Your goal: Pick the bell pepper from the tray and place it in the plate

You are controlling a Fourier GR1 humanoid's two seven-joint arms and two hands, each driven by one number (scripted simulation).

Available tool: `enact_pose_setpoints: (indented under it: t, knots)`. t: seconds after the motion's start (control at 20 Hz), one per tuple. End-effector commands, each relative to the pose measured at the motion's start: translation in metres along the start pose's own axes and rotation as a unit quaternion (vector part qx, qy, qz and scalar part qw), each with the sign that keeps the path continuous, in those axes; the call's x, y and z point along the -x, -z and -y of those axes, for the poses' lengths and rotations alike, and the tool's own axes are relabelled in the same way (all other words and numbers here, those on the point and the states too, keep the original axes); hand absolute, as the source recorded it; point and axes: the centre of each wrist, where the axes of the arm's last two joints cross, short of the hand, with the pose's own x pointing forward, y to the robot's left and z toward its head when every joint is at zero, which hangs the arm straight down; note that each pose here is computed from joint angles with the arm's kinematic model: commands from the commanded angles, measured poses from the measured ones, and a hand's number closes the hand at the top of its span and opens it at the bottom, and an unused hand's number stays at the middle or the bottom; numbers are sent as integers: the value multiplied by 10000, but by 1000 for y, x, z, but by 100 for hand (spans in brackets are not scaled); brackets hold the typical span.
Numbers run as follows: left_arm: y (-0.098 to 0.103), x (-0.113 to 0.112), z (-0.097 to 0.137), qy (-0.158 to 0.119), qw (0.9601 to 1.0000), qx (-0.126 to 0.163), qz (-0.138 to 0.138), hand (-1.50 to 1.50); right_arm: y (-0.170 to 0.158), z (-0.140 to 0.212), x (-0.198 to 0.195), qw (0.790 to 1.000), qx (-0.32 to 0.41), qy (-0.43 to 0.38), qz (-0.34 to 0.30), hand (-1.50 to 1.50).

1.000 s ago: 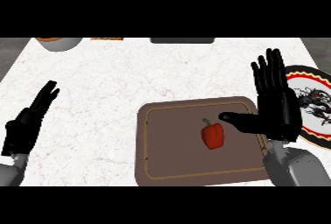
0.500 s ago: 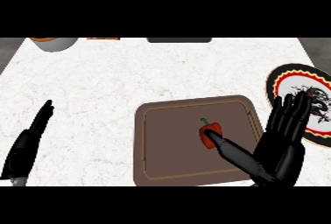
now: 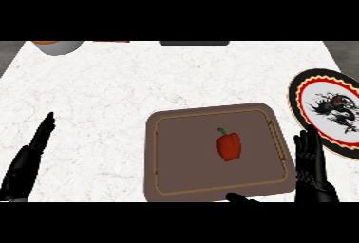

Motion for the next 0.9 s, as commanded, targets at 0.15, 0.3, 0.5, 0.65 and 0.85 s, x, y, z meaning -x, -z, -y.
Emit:
enact_pose_setpoints:
  t: [0.15, 0.3, 0.5, 0.65, 0.85]
  knots:
    - [3, 1, 7, 20, 10000, -3, 66, 0, 27, 32, -27, 9857, -522, -1314, -914, -150]
    - [-8, -1, 6, -52, 9999, -10, 87, 0, 31, 20, -35, 9740, -794, -1574, -1424, -150]
    - [7, 6, 2, 50, 10000, 0, 70, 0, 52, 17, -62, 9545, -1301, -2067, -1711, -150]
    - [8, 0, 15, -35, 9999, 55, 99, 0, 83, 5, -57, 9474, -1560, -2021, -1930, -150]
    - [-2, -12, -5, -47, 10000, 41, 46, 0, 94, 2, -48, 9232, -1908, -2427, -2290, -150]
